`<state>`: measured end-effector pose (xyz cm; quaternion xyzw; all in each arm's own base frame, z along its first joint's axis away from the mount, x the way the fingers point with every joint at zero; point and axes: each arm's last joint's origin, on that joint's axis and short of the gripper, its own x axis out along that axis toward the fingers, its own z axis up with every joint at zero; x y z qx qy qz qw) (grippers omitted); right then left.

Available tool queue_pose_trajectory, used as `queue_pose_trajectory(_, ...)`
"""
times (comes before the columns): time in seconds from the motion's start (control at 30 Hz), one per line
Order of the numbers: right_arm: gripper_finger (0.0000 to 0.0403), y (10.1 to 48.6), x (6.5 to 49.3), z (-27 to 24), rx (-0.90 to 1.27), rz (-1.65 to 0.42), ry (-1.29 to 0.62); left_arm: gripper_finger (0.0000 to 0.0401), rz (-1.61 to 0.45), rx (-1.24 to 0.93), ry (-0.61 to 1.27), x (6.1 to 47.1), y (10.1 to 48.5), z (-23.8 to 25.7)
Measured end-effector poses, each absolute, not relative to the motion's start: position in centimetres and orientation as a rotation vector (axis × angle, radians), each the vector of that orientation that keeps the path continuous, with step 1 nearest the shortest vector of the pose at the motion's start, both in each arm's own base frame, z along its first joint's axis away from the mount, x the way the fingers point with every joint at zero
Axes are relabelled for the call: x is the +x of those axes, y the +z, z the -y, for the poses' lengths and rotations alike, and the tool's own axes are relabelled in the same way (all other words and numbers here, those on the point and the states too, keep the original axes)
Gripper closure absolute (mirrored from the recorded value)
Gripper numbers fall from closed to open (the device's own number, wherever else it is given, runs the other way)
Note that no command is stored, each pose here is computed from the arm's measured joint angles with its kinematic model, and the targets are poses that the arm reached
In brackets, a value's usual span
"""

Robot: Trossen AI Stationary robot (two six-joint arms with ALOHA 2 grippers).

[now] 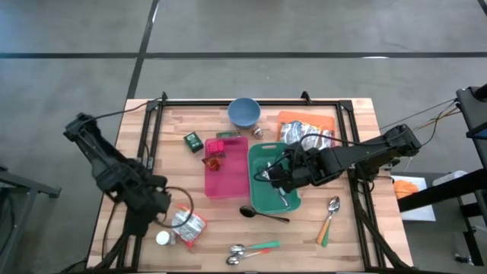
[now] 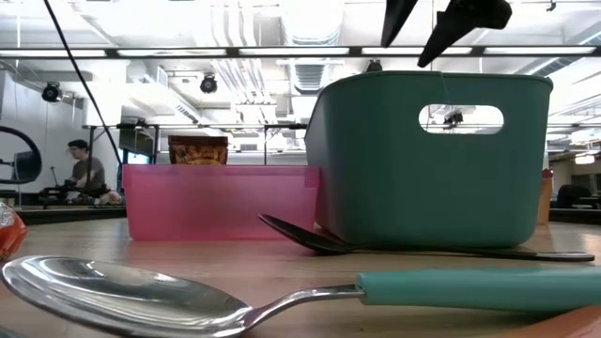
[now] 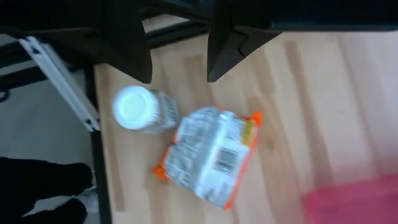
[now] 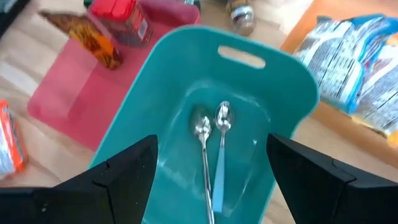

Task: Pick & Place Food Item
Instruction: Put the white spice bottle into the red bin

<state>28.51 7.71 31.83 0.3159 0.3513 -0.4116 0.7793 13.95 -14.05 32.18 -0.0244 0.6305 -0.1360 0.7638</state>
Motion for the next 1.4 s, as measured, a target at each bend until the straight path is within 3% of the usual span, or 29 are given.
queue_pose_trajectory(0.4,0.0105,31.6,28.5,-7.8,0.570,-0.823,-0.832,0.0244,-1.362,-0.126,-0.374,14.6,30.4,19.2)
queue_pose_trajectory(0.7,0.0105,31.3,28.3,-8.2,0.557,-0.830,-0.824,0.0244,-1.460,-0.192,-0.214,16.0,27.7,21.1)
queue_pose_trajectory(1.0,0.0105,30.9,28.1,-8.6,0.517,-0.843,-0.810,0.0239,-1.490,-0.306,-0.122,16.2,27.5,21.2)
queue_pose_trajectory(1.1,0.0105,31.0,28.1,-8.6,0.488,-0.841,-0.807,0.0214,-1.524,-0.350,-0.116,16.1,27.5,21.2)
queue_pose_trajectory(1.4,0.0105,31.0,28.1,-8.7,0.450,-0.857,-0.785,0.0091,-1.517,-0.335,-0.128,16.1,27.5,21.3)
